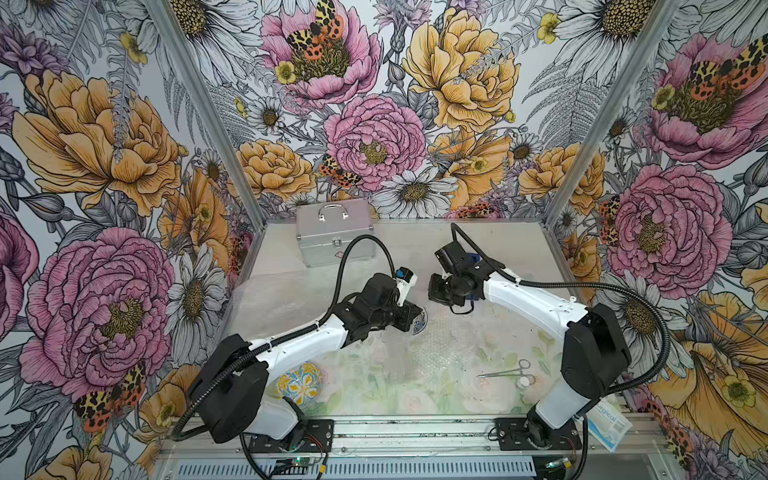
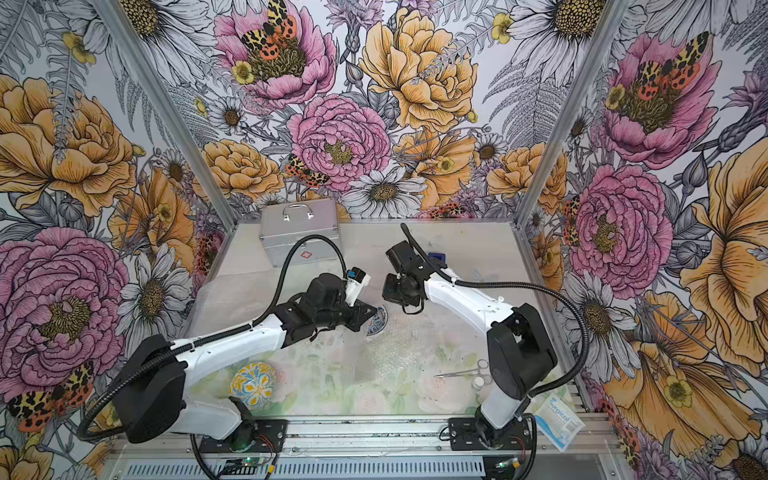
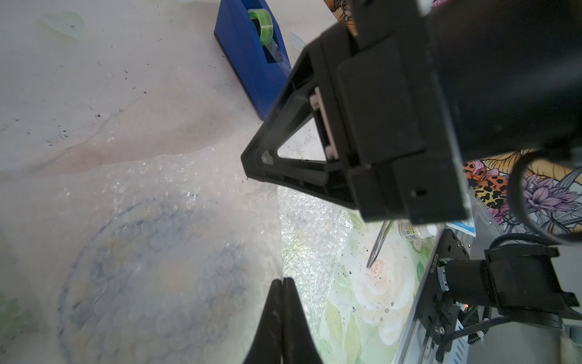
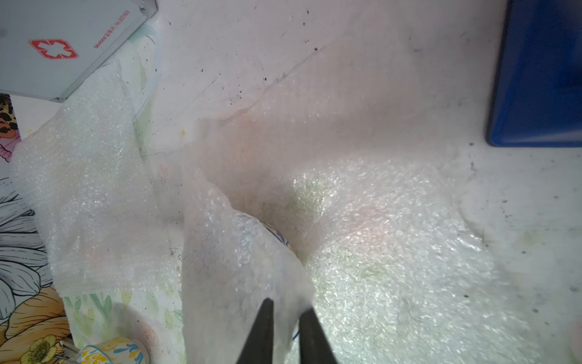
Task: Wrap bowls in bubble wrap
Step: Wrap the bowl in bubble wrap.
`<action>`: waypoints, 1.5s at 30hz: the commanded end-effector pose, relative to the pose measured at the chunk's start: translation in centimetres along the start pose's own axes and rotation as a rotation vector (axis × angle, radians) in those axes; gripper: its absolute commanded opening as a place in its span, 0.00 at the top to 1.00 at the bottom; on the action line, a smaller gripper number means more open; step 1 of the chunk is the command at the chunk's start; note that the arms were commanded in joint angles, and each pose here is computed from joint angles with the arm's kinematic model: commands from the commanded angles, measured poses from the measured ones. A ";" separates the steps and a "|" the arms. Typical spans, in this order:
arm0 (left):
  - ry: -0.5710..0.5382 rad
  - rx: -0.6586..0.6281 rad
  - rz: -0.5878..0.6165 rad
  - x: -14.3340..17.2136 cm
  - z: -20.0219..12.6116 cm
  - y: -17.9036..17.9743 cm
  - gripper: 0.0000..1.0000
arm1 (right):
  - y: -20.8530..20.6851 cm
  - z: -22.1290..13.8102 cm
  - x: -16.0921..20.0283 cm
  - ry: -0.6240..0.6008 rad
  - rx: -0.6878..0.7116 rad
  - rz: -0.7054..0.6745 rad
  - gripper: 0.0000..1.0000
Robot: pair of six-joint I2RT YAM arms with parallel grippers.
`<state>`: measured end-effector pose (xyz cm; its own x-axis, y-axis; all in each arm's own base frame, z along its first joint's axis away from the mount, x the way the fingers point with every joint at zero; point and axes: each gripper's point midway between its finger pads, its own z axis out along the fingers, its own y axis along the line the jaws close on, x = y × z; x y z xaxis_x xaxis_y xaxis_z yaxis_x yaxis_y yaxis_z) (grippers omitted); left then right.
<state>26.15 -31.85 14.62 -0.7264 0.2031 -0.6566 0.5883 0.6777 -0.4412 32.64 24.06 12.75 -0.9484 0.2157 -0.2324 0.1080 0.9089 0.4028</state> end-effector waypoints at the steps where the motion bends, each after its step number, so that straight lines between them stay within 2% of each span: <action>1: 0.016 -0.036 -0.009 -0.8 -0.2 0.2 0.92 | 0.0 0.7 0.4 0.011 0.007 -0.028 1.00; 2: 0.019 -0.062 -0.057 -1.0 -0.4 1.1 0.74 | -0.2 0.9 0.8 0.018 0.015 -0.032 1.00; 5: 0.016 -0.144 -0.253 -1.4 -1.9 4.8 0.47 | -0.7 1.8 1.9 0.040 0.041 -0.046 1.00; 7: 0.002 -0.165 -0.371 -1.4 -3.0 6.9 0.17 | -1.1 2.4 2.5 0.049 0.060 -0.055 1.00; 8: 0.002 -0.194 -0.425 -1.0 -3.5 8.2 0.11 | -1.3 2.7 2.7 0.052 0.070 -0.057 1.00; 10: 0.037 -0.243 -0.491 0.2 -3.6 10.3 0.11 | -1.7 3.2 2.9 0.055 0.081 -0.054 1.00; 12: 0.099 -0.261 -0.513 1.5 -2.6 11.3 0.14 | -1.9 3.6 2.8 0.052 0.093 -0.058 1.00; 17: 0.215 -0.223 -0.540 2.9 0.7 11.6 0.21 | -2.6 4.3 2.4 0.047 0.129 -0.062 1.00; 25: 0.276 -0.214 -0.541 4.1 2.7 11.4 0.24 | -3.1 5.1 1.9 0.037 0.164 -0.073 1.00; 33: 0.254 -0.204 -0.574 4.1 2.0 11.2 0.24 | -2.3 4.8 1.2 0.016 0.144 -0.080 1.00; 36: 0.250 -0.190 -0.619 4.3 1.3 11.2 0.24 | -1.0 3.3 0.8 -0.013 0.105 -0.100 1.00; 39: 0.191 -0.231 -0.618 3.9 -0.4 11.6 0.16 | 0.9 1.2 0.5 -0.049 0.051 -0.120 1.00; 42: 0.125 -0.241 -0.691 3.6 -1.7 13.0 0.18 | 2.8 0.1 0.6 -0.053 -0.005 -0.137 1.00; 45: 0.073 -0.185 -0.780 3.6 -1.9 13.6 0.18 | 6.1 -0.5 1.3 -0.039 -0.078 -0.200 1.00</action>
<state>30.32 -20.87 7.56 -0.9475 -0.2565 -0.1908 -0.1003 0.8051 -0.5846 31.99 26.91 11.96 -0.9510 0.0979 -0.2931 -0.0094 0.9389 0.3441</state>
